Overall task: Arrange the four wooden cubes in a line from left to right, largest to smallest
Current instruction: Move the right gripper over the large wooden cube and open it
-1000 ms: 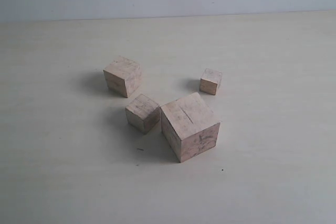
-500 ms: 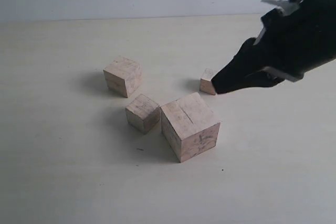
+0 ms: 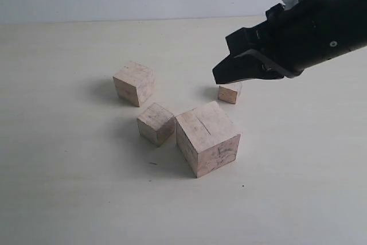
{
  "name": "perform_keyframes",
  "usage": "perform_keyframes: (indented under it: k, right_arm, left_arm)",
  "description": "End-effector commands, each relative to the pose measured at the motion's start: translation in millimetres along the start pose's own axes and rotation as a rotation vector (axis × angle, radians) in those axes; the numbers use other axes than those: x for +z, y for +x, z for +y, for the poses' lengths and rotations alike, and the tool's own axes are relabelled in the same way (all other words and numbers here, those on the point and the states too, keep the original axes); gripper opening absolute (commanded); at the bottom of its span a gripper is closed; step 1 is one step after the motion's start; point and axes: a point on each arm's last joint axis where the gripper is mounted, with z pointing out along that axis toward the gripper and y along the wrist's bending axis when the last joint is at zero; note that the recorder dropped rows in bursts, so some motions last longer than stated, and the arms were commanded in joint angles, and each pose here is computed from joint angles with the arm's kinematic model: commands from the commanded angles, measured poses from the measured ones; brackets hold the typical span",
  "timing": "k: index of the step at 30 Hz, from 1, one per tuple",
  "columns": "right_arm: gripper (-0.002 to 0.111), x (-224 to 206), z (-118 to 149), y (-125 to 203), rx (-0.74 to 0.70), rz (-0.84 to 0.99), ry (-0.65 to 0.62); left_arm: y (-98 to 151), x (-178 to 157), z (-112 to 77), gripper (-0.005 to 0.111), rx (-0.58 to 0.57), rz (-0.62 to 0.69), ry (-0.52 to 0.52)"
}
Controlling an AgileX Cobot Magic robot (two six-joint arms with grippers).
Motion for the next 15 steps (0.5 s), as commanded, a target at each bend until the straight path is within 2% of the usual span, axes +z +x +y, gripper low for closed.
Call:
perform_keyframes:
  k: [1,6,11,15]
  right_arm:
    - [0.0,-1,-1,-8,-0.003,-0.068,0.033]
    - [0.0,-2,-4,-13,0.015,-0.127,0.062]
    - [0.0,-2,1,-18,0.091,-0.187,0.003]
    - [0.0,-2,2,-19,0.054,-0.195,-0.012]
  left_arm:
    - [0,0,0.3,0.0,0.005,-0.013,-0.003]
    - [0,0,0.3,0.0,0.005,-0.013,-0.003]
    - [0,0,0.3,0.0,0.005,-0.013,-0.003]
    - [0,0,0.3,0.0,0.005,-0.013,-0.003]
